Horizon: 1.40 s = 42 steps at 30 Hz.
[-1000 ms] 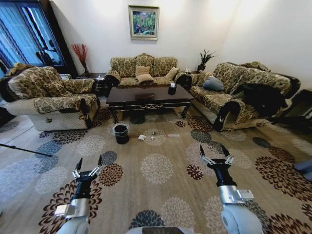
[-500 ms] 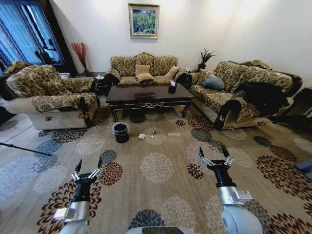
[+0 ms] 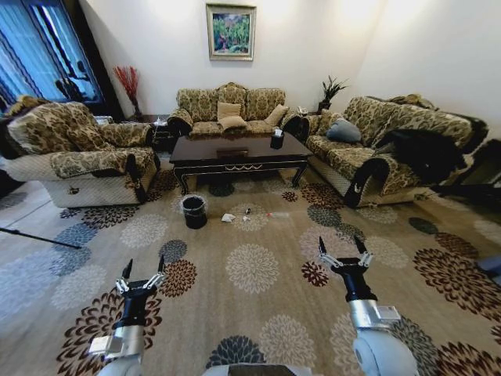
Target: Move to the front of the table and pick up the trash from the floor, then place it into the trash bin.
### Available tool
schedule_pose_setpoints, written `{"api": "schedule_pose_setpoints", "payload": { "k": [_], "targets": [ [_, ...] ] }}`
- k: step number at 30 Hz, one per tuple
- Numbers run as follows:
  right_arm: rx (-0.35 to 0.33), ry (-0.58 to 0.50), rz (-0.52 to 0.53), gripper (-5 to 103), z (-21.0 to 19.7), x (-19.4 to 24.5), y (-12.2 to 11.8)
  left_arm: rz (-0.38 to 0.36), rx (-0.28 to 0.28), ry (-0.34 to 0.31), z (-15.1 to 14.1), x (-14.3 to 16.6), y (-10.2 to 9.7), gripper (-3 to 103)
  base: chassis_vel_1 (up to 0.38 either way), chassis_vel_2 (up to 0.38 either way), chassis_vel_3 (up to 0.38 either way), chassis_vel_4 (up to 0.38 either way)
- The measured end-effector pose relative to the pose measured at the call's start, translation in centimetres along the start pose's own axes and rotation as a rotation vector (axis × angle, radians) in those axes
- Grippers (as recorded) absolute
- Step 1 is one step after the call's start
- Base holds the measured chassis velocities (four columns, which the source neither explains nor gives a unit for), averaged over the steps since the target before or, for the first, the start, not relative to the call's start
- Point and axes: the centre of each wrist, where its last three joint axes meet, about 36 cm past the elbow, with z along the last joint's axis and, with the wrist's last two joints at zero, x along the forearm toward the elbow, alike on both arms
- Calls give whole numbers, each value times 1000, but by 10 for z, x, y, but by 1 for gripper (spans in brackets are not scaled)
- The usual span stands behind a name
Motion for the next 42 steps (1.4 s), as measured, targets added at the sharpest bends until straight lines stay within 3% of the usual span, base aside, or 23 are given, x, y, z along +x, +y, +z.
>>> {"api": "schedule_pose_setpoints", "payload": {
  "k": [42],
  "targets": [
    [-20, 24, 21, 100, 6, -1, 5, -8, 17, 10, 9, 0, -1, 100, 0, 0, 0, 0]
  ]
}}
